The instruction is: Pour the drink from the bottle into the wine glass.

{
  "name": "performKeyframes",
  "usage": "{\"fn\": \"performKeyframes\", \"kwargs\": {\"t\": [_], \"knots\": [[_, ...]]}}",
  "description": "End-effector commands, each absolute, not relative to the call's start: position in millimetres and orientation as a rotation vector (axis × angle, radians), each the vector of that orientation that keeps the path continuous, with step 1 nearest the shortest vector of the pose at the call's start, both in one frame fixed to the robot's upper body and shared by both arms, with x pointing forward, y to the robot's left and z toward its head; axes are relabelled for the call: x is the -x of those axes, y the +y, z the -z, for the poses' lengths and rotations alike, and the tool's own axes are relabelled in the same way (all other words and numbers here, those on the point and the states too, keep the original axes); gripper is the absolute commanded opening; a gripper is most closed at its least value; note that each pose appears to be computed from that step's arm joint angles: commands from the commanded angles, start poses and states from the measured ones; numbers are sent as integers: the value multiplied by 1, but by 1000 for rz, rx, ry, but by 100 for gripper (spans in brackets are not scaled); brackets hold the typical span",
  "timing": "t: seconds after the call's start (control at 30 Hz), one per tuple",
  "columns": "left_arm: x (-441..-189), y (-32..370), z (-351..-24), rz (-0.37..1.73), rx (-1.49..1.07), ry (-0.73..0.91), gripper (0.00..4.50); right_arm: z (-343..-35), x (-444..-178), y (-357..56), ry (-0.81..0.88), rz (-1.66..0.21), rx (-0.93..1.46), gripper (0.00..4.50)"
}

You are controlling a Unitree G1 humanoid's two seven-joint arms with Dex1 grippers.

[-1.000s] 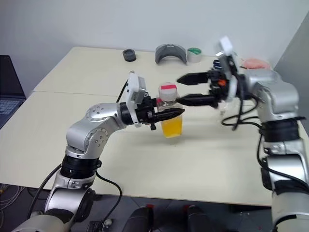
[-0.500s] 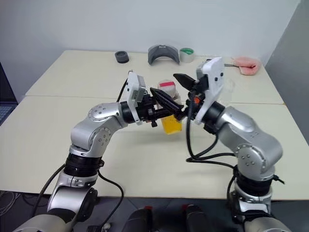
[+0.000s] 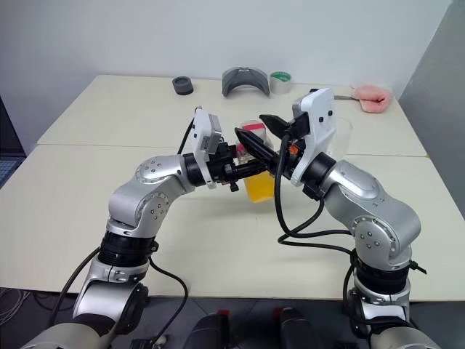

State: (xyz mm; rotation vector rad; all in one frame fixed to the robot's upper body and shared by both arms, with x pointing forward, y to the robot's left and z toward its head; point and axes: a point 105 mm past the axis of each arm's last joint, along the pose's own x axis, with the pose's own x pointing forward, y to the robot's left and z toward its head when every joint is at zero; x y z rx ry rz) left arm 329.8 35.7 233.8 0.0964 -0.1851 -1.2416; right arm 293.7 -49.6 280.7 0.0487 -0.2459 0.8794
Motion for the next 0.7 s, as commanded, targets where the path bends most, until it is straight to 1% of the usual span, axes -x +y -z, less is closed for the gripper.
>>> {"fn": "performKeyframes", "kwargs": {"t": [0.03, 0.13, 0.2, 0.3, 0.43, 0.53, 0.63, 0.7], "knots": [[-322, 34, -251, 1249, -116, -269, 174, -289, -292, -55, -290, -884, -38, 181], [-322, 34, -252, 1248, -116, -271, 174, -291, -292, -54, -296, -928, -23, 181], [-321, 34, -252, 1253, -114, -271, 174, -295, -292, -52, -300, -1011, -1, 181], [-318, 33, -257, 1272, -79, -271, 174, -306, -293, -54, -296, -1188, 9, 181], [-315, 34, -256, 1288, -99, -261, 174, -314, -295, -54, -234, -1422, -15, 181], [-313, 36, -254, 1294, -107, -250, 174, -310, -309, -50, -181, -1564, 21, 181], [-310, 36, -254, 1301, -105, -242, 174, -302, -320, -44, -145, -1645, 54, 181], [-307, 36, -253, 1307, -107, -236, 174, -299, -326, -43, -132, -1667, 69, 181]]}}
